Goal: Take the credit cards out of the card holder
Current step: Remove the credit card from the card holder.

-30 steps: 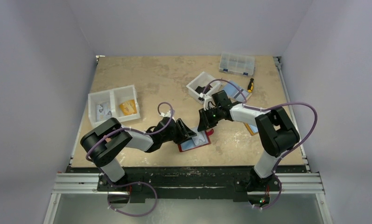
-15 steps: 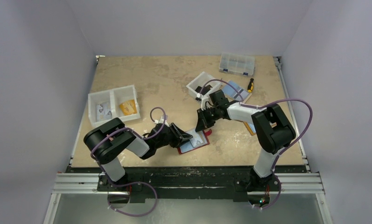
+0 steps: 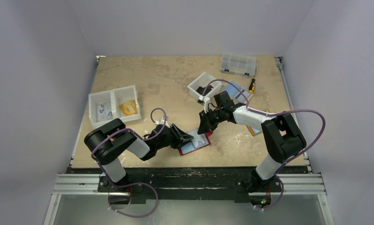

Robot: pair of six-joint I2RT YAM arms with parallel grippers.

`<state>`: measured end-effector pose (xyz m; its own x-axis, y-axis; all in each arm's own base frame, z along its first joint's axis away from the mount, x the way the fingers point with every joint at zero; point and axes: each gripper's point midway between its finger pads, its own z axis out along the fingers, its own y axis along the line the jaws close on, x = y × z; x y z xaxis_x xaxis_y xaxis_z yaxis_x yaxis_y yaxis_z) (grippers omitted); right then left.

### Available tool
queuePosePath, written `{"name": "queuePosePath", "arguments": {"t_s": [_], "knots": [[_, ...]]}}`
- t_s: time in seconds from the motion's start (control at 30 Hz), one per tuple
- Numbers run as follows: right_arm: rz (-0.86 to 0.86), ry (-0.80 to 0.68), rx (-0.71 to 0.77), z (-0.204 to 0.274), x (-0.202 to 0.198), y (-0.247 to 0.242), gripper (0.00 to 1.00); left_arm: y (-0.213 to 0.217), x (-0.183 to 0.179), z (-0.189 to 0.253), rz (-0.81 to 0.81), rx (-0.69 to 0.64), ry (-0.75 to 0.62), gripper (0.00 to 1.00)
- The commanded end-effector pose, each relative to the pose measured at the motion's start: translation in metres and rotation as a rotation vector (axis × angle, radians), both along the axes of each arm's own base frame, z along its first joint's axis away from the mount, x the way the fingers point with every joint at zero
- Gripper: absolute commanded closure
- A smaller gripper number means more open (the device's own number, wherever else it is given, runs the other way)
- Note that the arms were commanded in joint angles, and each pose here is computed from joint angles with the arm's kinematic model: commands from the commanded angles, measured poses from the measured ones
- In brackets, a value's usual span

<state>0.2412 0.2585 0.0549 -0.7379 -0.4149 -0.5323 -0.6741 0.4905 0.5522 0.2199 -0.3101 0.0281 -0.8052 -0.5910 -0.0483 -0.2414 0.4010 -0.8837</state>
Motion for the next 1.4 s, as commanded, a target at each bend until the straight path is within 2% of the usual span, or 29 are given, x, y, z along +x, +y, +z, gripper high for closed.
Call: {"name": "queuePosePath", "arguments": {"t_s": [0.0, 0.23, 0.5, 0.6, 0.7, 0.77, 1.0, 1.13, 1.37], "knots": [[-0.034, -0.012, -0.044, -0.01, 0.009, -0.006, 0.8, 0.014, -0.003, -0.02, 0.027, 0.071, 0.024, 0.66], [-0.063, 0.056, -0.134, -0.039, 0.009, -0.015, 0.84, 0.011, -0.001, -0.019, 0.02, 0.067, 0.02, 0.64], [0.085, 0.152, -0.004, -0.027, -0.027, 0.017, 0.83, 0.002, -0.002, -0.025, -0.015, 0.053, 0.033, 0.64], [0.112, 0.178, 0.045, -0.019, -0.033, 0.024, 0.81, 0.002, -0.001, -0.027, -0.013, 0.054, 0.037, 0.7], [0.124, 0.167, 0.07, -0.012, -0.031, 0.025, 0.77, 0.004, -0.001, -0.031, -0.013, 0.064, 0.042, 0.85], [0.147, 0.15, 0.102, -0.004, -0.03, 0.025, 0.7, 0.006, -0.002, -0.035, -0.015, 0.072, 0.048, 1.0], [0.172, 0.032, 0.159, 0.027, -0.019, 0.014, 0.5, 0.012, -0.008, -0.052, -0.044, 0.123, 0.059, 1.0], [0.103, 0.02, 0.13, 0.023, -0.007, 0.003, 0.48, 0.011, -0.008, -0.05, -0.073, 0.134, 0.021, 1.0], [0.023, 0.077, 0.092, 0.007, 0.007, -0.007, 0.48, 0.008, 0.003, -0.028, -0.134, 0.172, -0.186, 1.0]]}}
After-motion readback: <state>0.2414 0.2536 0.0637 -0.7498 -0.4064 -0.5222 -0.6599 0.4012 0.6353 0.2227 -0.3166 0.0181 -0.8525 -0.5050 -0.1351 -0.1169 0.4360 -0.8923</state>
